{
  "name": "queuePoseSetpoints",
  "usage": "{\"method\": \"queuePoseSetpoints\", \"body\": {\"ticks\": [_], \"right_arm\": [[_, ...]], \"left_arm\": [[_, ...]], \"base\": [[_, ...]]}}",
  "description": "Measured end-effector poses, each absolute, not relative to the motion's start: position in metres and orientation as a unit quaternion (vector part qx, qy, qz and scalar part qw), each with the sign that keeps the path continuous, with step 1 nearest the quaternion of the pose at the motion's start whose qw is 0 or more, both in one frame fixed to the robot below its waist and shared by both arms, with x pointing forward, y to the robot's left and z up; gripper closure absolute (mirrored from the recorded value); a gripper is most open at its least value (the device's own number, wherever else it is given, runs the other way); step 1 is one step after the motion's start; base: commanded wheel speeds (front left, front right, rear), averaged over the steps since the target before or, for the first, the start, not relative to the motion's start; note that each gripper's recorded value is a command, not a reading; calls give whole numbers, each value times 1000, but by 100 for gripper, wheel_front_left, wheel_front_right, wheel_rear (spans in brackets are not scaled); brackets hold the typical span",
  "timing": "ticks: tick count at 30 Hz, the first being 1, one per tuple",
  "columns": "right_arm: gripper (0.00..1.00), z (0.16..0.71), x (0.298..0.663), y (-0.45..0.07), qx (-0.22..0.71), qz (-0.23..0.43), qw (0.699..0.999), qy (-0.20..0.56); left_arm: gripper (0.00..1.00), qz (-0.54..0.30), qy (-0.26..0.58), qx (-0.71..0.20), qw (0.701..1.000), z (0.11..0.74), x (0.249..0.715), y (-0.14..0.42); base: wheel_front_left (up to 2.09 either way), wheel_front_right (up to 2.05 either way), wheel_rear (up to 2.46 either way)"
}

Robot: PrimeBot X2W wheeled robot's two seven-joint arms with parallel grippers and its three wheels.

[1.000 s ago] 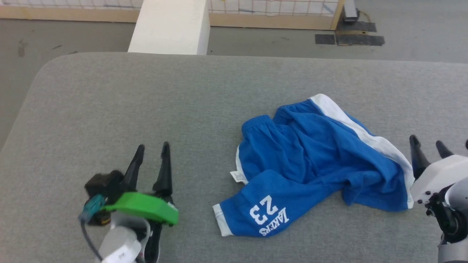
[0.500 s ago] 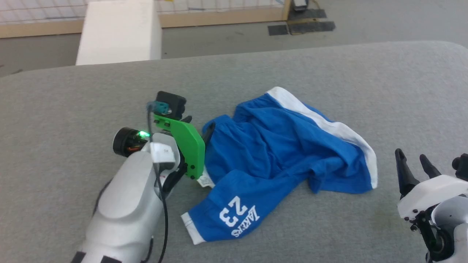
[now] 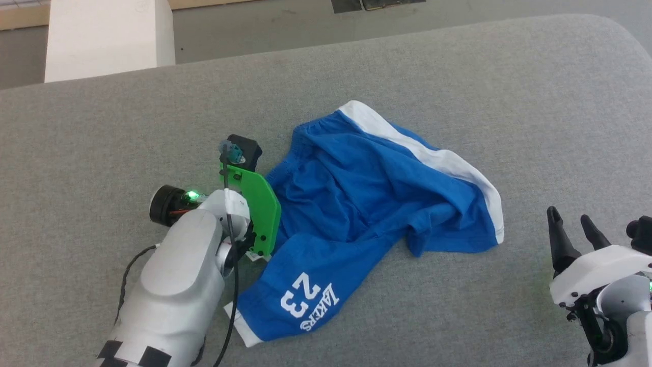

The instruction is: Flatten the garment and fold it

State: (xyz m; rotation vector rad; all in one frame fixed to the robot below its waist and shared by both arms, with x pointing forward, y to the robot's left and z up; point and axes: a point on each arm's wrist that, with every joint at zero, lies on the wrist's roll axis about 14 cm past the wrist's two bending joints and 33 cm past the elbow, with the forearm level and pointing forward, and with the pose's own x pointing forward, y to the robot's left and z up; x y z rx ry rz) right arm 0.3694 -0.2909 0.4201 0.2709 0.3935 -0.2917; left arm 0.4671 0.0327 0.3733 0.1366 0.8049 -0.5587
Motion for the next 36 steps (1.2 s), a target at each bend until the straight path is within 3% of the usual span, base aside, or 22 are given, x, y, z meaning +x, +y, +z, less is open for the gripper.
{"method": "queuePoseSetpoints", "body": {"ticks": [7, 10, 14, 20, 27, 28, 29, 33, 36], "right_arm": [[0, 418, 379, -277, 135, -123, 964, 196], [0, 420, 386, -266, 136, -106, 966, 193], [0, 422, 396, -249, 136, -81, 969, 191], [0, 427, 413, -217, 136, -33, 972, 190], [0, 434, 426, -185, 135, 12, 973, 187], [0, 435, 427, -183, 134, 15, 973, 186], [0, 436, 428, -180, 133, 18, 973, 186], [0, 439, 429, -174, 124, 28, 974, 187], [0, 440, 429, -167, 115, 40, 974, 193]], "left_arm": [[100, -210, 301, -93, 926, 412, 492, 50], [100, -159, 240, -144, 947, 438, 500, 86], [100, -71, 231, -174, 955, 432, 476, 148], [100, 21, 293, -219, 930, 394, 391, 197], [100, 12, 377, -287, 881, 374, 311, 171], [87, 16, 372, -305, 876, 377, 309, 170], [0, 19, 366, -324, 872, 381, 307, 169], [0, 37, 299, -385, 872, 411, 319, 183], [0, 58, 212, -387, 896, 445, 335, 212]], "base": [[0, 0, 0], [0, 0, 0], [0, 0, 0], [0, 0, 0], [0, 0, 0], [0, 0, 0], [0, 0, 0], [0, 0, 0], [0, 0, 0]]}}
